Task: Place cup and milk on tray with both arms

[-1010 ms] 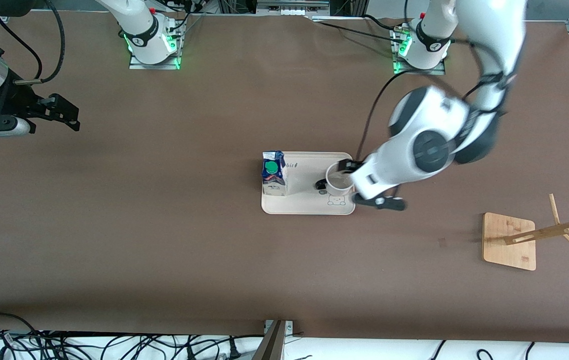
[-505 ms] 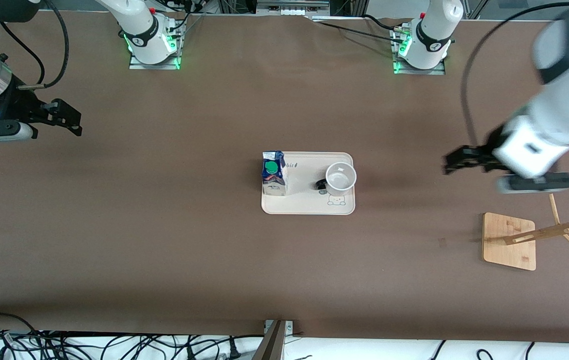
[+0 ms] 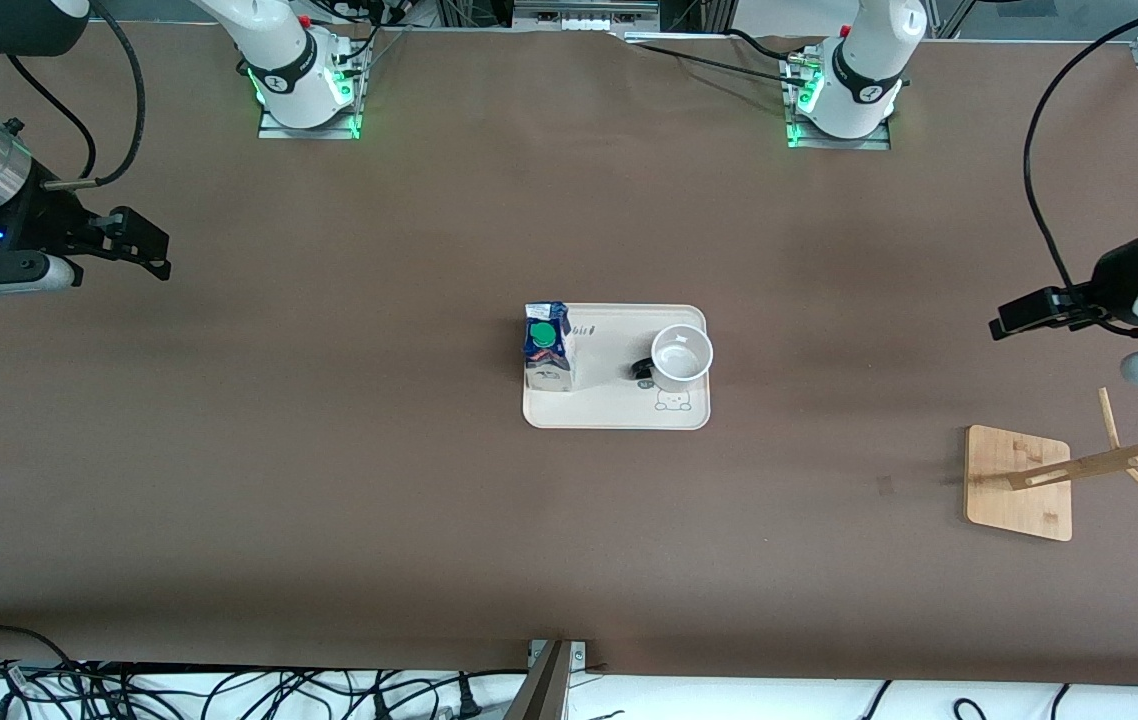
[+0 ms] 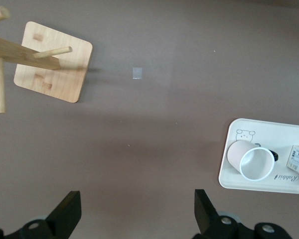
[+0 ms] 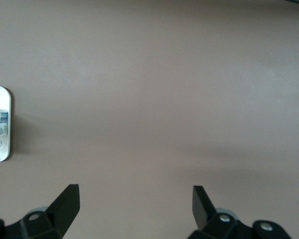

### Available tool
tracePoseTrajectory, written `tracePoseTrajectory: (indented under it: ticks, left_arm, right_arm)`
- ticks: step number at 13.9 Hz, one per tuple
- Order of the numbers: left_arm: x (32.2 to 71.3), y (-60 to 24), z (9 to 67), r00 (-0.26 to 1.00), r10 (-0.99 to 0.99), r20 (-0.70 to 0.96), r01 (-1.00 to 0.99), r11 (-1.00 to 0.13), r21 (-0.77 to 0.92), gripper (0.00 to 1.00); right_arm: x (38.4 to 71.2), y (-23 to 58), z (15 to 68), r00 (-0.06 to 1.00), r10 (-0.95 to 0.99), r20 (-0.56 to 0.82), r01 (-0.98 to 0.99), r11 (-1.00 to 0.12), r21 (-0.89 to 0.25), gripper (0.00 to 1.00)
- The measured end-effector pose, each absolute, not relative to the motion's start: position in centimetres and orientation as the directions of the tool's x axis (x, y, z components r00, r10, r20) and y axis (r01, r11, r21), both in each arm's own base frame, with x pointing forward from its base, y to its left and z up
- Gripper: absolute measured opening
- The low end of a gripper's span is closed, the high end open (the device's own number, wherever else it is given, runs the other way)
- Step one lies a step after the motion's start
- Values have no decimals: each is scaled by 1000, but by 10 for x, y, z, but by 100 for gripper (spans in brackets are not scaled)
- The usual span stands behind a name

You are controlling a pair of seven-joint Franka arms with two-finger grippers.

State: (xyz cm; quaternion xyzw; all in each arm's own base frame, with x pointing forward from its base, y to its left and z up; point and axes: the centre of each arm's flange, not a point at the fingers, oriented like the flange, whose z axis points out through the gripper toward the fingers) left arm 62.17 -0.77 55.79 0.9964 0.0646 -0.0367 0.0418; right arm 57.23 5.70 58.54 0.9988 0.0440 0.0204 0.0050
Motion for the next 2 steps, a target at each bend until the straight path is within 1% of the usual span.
tracePoseTrajectory:
  ticks: [2]
  left_arm:
    - [620,-12,557,992,97,-82,99,-995,19,100]
  right_arm:
    - [572,57,585,995,88,40,88,-996,12,100]
